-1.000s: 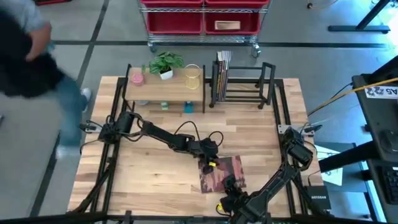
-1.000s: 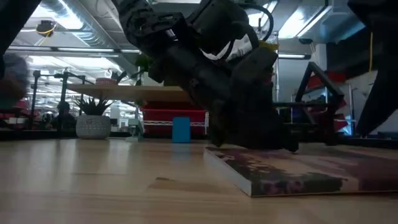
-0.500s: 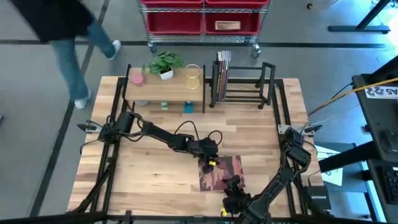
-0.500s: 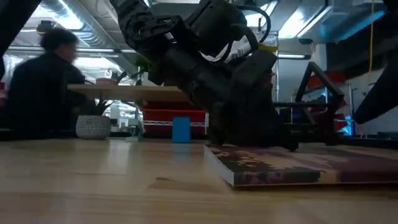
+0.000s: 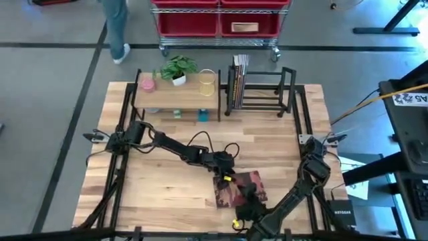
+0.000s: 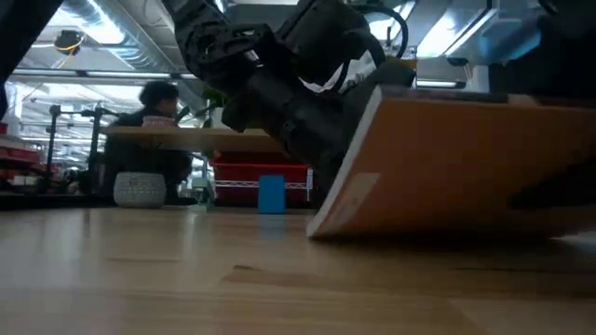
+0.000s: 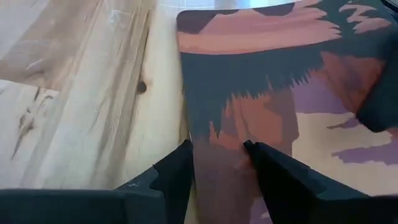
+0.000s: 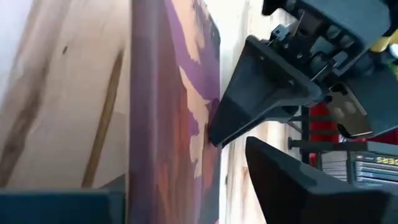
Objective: Stock shelves
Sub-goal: Put the red purple book on the bookshelf
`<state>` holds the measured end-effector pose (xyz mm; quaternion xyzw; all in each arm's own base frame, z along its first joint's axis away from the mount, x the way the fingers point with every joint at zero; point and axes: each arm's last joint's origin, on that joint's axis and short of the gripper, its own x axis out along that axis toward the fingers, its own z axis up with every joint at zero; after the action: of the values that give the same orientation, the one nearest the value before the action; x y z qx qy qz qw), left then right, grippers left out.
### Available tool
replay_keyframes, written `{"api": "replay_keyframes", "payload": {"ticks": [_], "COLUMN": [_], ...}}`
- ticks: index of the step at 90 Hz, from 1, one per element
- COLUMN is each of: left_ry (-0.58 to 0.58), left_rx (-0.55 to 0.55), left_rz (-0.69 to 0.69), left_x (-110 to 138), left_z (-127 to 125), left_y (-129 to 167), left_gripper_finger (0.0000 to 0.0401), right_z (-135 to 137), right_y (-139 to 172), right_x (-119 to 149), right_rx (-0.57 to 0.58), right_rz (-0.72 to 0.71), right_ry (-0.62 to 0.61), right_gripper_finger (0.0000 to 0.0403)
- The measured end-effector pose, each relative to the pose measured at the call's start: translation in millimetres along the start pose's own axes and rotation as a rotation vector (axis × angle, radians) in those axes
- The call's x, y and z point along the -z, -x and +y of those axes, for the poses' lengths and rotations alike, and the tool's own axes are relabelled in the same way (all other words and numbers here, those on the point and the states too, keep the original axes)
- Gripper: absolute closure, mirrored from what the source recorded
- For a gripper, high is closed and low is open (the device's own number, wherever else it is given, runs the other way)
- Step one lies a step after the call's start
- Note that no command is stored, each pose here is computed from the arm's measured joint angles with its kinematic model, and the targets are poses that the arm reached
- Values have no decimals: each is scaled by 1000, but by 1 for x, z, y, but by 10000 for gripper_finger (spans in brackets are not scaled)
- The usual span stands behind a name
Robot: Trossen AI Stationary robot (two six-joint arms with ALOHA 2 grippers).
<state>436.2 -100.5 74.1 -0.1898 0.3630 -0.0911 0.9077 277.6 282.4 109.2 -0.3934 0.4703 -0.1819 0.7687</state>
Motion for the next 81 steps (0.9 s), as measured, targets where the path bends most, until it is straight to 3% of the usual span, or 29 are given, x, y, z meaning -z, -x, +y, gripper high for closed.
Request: {"api": "replay_keyframes", "payload": {"ticks": [35,56,71,81], "left_ry": [-40,-122,-207,-290], "left_rx": [-104,-243,-428,-454], "left_rz": [-79,-45,-57,-75], "left_x": [-14,-30,-42,-43], "left_z": [-5,-20,-49,-72], "left_y": [13,49,94,115], "left_gripper_finger": [249,249,249,249], "right_z": [6,2,-12,-24], "right_y": [11,20,36,46], "right_x": [-8,-8,-3,-3], "right_rx": [-350,-337,-264,-262], "right_rz": [157,180,158,117], "right_ry": [-70,-205,-308,-352], "right_gripper_finger": [359,396,397,398]}}
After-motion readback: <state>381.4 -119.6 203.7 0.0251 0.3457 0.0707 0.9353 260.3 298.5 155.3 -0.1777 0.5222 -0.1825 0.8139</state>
